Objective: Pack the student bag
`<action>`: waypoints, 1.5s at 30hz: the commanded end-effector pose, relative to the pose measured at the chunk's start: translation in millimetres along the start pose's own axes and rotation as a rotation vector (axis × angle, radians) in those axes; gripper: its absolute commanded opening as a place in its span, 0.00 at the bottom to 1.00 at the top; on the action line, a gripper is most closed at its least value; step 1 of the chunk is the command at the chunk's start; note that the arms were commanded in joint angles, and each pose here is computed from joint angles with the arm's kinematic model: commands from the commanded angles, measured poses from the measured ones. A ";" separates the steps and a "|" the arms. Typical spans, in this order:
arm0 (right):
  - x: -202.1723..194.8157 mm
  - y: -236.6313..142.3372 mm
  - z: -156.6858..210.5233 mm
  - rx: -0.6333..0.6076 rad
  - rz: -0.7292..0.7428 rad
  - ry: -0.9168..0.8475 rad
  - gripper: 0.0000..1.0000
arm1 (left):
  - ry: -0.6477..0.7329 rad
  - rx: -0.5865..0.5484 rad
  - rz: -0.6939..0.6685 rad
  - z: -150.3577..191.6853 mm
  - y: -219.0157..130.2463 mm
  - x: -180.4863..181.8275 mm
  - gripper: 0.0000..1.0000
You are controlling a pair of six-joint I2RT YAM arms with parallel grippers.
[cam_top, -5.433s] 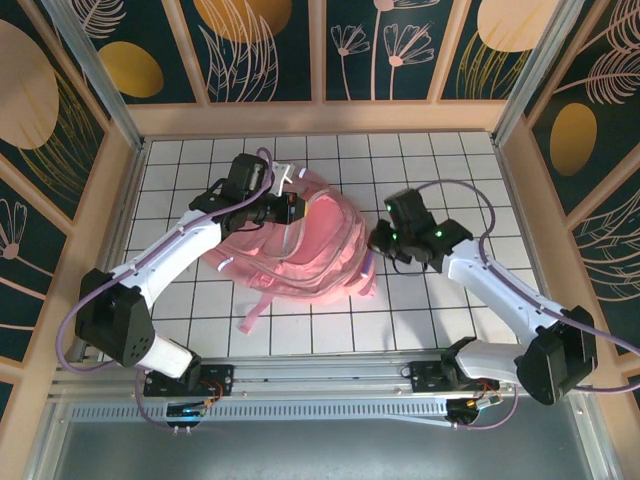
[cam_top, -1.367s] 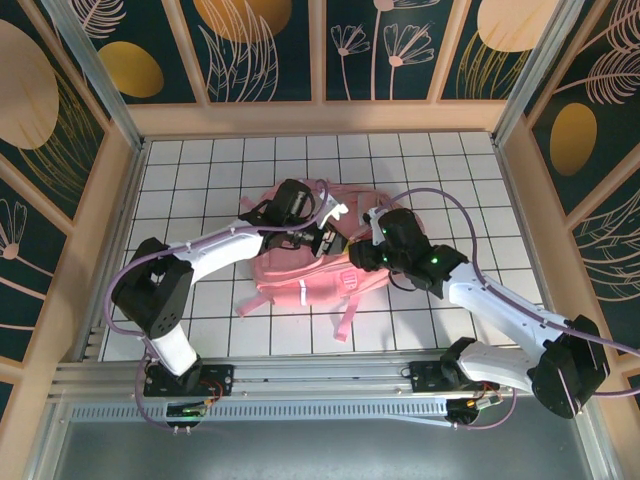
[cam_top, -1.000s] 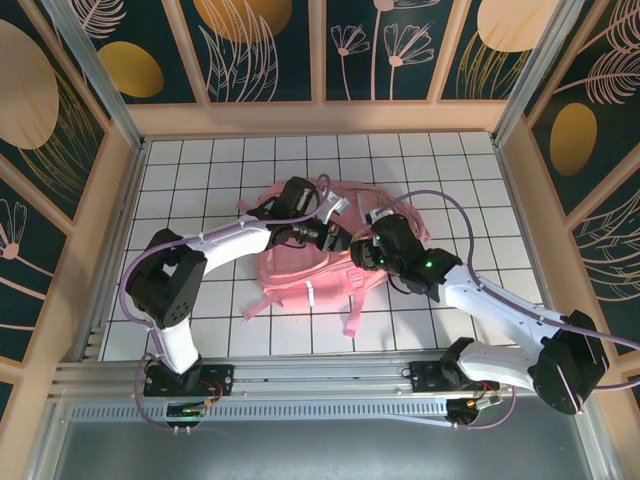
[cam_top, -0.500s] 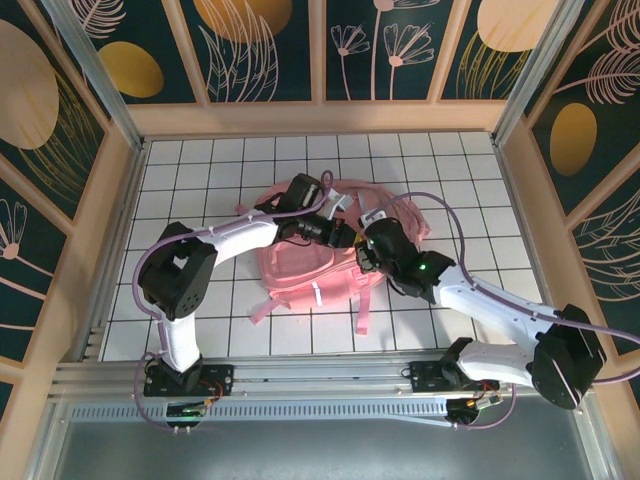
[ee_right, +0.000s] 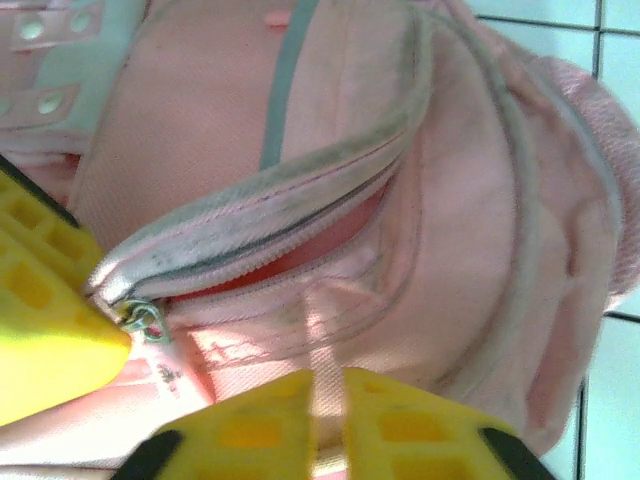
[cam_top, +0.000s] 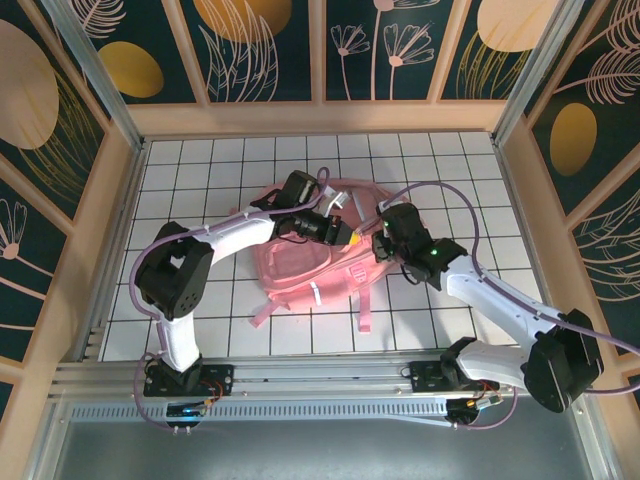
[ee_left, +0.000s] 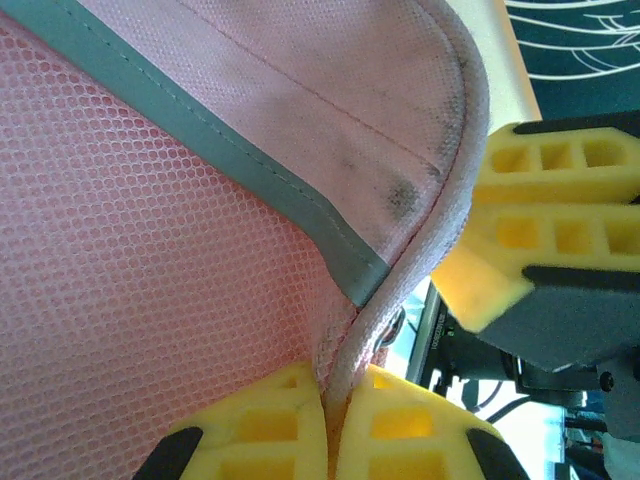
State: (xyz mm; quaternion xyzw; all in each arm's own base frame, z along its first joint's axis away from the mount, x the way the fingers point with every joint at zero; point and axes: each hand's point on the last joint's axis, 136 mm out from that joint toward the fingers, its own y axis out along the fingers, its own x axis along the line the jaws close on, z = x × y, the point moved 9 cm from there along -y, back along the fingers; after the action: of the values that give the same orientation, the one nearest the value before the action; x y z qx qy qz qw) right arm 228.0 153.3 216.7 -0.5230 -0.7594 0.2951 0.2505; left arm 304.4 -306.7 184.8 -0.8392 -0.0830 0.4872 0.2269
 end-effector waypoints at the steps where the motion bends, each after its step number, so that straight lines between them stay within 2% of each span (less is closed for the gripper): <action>1: 10.1 -10.4 -4.7 0.023 -0.154 -0.034 0.31 | -0.004 0.016 0.055 1.5 -11.4 -12.8 0.00; 2: 14.0 -11.9 -5.1 0.027 -0.217 -0.034 0.39 | -0.007 0.016 0.055 1.0 -11.1 -12.7 0.00; 3: 16.9 -13.2 -5.8 0.033 -0.270 -0.029 0.42 | -0.014 0.015 0.059 0.8 -11.1 -13.1 0.00; 8: 14.9 -19.6 -14.6 0.060 -0.399 0.012 0.44 | -0.021 0.026 0.078 3.9 -11.4 -14.0 0.00; 16: -0.4 2.7 -13.2 0.128 -0.428 0.036 0.45 | -0.011 0.048 0.127 9.7 -13.2 -17.9 0.00; 21: 4.5 7.8 -13.9 0.145 -0.475 0.032 0.41 | -0.011 0.046 0.170 6.1 -12.9 -22.0 0.00; 26: 2.8 13.8 -12.0 0.155 -0.382 0.025 0.35 | -0.006 0.052 0.183 6.6 -13.4 -23.6 0.00; 32: 19.9 13.1 -11.6 0.179 -0.587 0.050 0.28 | 0.015 0.046 0.203 8.9 -16.2 -27.0 0.00; 38: 22.0 14.2 -12.1 0.199 -0.626 0.061 0.21 | 0.007 0.053 0.211 9.5 -15.5 -26.7 0.00; 42: 15.3 20.5 -11.0 0.197 -0.522 0.069 0.26 | 0.010 0.045 0.213 8.4 -18.1 -30.2 0.00; 45: 13.2 22.6 -11.0 0.182 -0.493 0.079 0.20 | 0.019 0.035 0.218 8.0 -19.7 -32.4 0.00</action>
State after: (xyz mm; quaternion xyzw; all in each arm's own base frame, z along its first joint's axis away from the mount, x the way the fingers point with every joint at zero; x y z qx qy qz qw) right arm 240.7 170.4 209.2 -0.2927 -0.8263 0.2723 0.3967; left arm 293.4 -296.0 177.3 -0.8234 -0.0434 0.5196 0.2241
